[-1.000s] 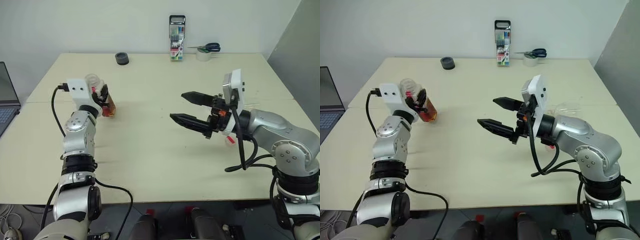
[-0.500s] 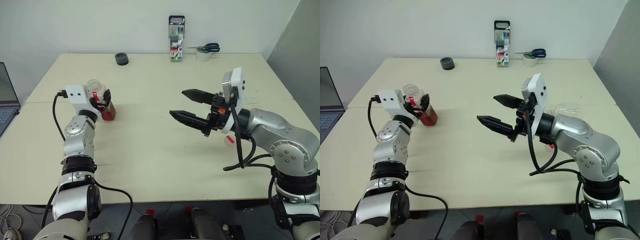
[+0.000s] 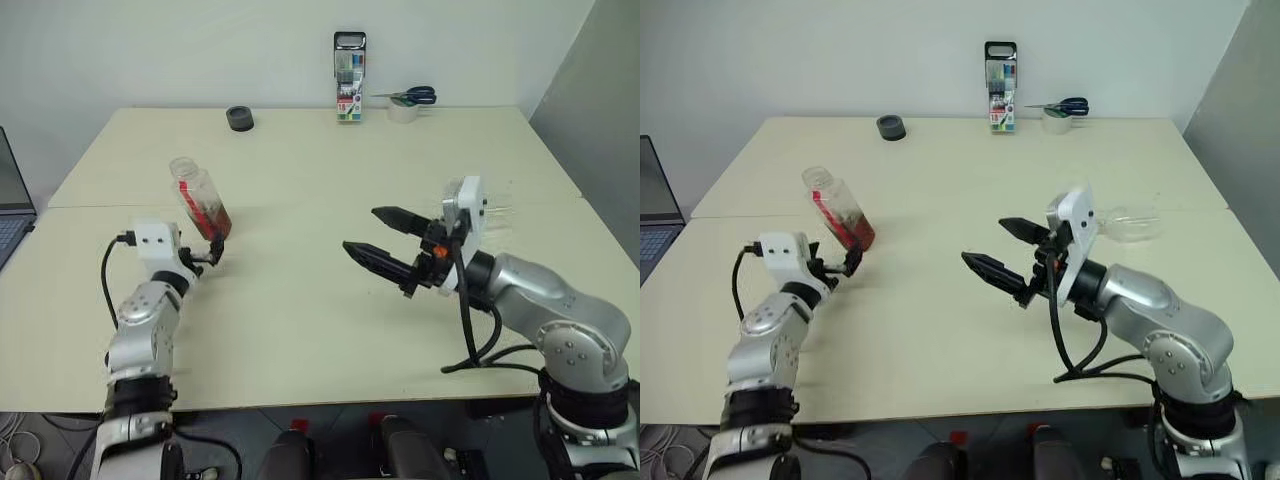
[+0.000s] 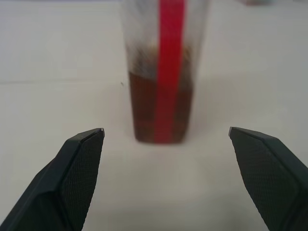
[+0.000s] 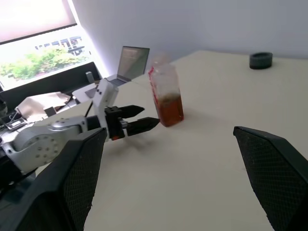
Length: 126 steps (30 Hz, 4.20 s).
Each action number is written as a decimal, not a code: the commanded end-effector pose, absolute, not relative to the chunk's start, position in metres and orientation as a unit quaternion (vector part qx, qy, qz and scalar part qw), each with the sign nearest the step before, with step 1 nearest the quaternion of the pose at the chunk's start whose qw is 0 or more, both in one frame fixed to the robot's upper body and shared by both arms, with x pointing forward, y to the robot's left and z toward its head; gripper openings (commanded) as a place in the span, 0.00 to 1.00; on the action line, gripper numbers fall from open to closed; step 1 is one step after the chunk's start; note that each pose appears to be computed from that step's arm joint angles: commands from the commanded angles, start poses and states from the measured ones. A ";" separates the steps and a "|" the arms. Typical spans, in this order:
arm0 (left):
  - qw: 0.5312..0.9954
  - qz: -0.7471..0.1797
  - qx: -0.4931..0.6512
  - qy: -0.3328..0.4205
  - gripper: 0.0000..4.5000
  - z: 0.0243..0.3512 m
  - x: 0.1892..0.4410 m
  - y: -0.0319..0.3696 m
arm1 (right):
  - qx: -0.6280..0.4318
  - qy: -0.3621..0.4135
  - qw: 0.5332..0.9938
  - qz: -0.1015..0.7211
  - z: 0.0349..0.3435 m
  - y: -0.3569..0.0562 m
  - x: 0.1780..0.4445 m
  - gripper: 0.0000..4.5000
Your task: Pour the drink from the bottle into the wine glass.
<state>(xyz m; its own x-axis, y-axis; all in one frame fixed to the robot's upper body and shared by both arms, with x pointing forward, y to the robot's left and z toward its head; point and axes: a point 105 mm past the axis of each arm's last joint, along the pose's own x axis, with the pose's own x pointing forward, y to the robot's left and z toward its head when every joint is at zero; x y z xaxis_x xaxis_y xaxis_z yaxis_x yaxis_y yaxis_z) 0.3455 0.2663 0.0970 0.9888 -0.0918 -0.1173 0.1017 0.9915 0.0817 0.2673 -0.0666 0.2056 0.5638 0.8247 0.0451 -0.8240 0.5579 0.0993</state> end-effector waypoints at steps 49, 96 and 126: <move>0.822 -0.553 0.138 -0.005 0.99 0.212 0.329 0.114 | 0.550 0.104 0.825 -0.079 0.132 -0.182 0.474 1.00; 0.941 -0.332 0.064 -0.015 1.00 0.164 0.310 0.166 | 0.045 -0.025 0.977 0.208 0.145 -0.038 0.437 0.10; 0.987 -0.154 0.047 0.016 1.00 0.138 0.253 0.223 | 0.008 -0.023 0.933 0.359 0.123 0.088 0.399 0.10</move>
<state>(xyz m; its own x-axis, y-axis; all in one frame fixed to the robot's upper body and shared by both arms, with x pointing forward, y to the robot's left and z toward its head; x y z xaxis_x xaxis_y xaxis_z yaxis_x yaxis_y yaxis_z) 0.2525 0.2246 0.1303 0.9554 -0.2872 -0.0687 0.2915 0.9544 0.0644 0.4266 0.0419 0.1272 0.7993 0.6008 0.0112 -0.5966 0.7956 -0.1055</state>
